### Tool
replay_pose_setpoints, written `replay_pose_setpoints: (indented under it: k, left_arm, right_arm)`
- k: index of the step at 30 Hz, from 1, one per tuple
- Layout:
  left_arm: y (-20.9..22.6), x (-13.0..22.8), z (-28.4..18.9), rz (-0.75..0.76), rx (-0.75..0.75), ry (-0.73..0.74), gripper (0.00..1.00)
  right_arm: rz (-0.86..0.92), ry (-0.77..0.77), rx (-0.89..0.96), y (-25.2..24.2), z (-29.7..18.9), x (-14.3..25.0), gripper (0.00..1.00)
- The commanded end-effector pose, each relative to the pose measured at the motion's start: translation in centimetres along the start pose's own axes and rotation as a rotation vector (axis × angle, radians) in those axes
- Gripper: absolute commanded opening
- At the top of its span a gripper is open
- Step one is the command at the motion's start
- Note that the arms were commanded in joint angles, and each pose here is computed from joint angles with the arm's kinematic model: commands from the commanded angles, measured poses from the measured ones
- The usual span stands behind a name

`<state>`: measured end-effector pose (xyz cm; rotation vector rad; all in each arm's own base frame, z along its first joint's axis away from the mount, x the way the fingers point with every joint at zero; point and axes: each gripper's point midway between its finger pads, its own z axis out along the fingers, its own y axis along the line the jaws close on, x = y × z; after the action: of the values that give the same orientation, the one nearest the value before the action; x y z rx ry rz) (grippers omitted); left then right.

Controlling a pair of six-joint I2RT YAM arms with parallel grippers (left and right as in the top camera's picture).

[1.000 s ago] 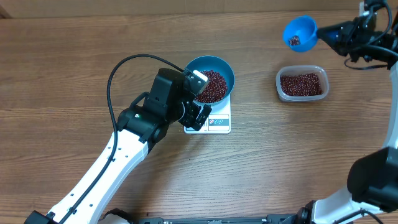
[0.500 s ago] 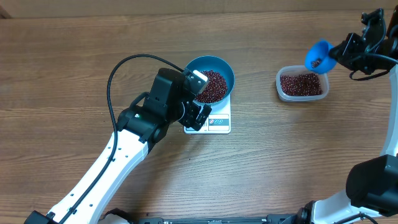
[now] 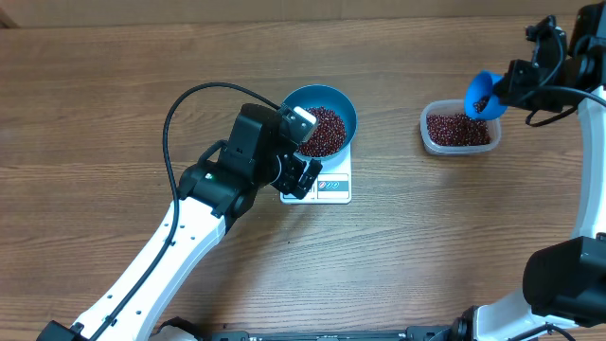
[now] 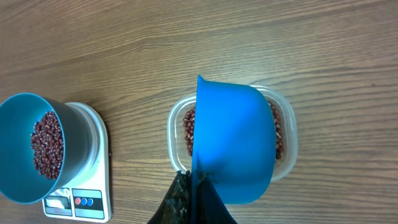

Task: Scoop item into bowl and weigh 150g on scale
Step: 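Carry the scoop right back over the clear bean tub, then lower the scoop into the bean tub and tip out remaining beans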

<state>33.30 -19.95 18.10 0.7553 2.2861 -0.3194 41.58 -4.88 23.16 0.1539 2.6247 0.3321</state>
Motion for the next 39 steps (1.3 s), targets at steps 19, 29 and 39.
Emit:
replay_pose_setpoints:
  k: [19, 29, 39]
  left_arm:
    - [0.1, 0.0, 0.0, -0.018, 0.003, -0.003, 1.0]
    - [0.1, 0.0, 0.0, -0.018, 0.003, -0.003, 1.0]
    - [0.1, 0.0, 0.0, -0.018, 0.003, -0.003, 0.99]
  right_arm:
    - [-0.165, 0.018, 0.238, 0.8, -0.6, 0.1, 0.04]
    - [-0.187, 0.023, 0.383, 0.7, -0.4, 0.1, 0.04]
    - [-0.184, 0.008, 0.402, 0.5, -0.5, -0.3, 0.04]
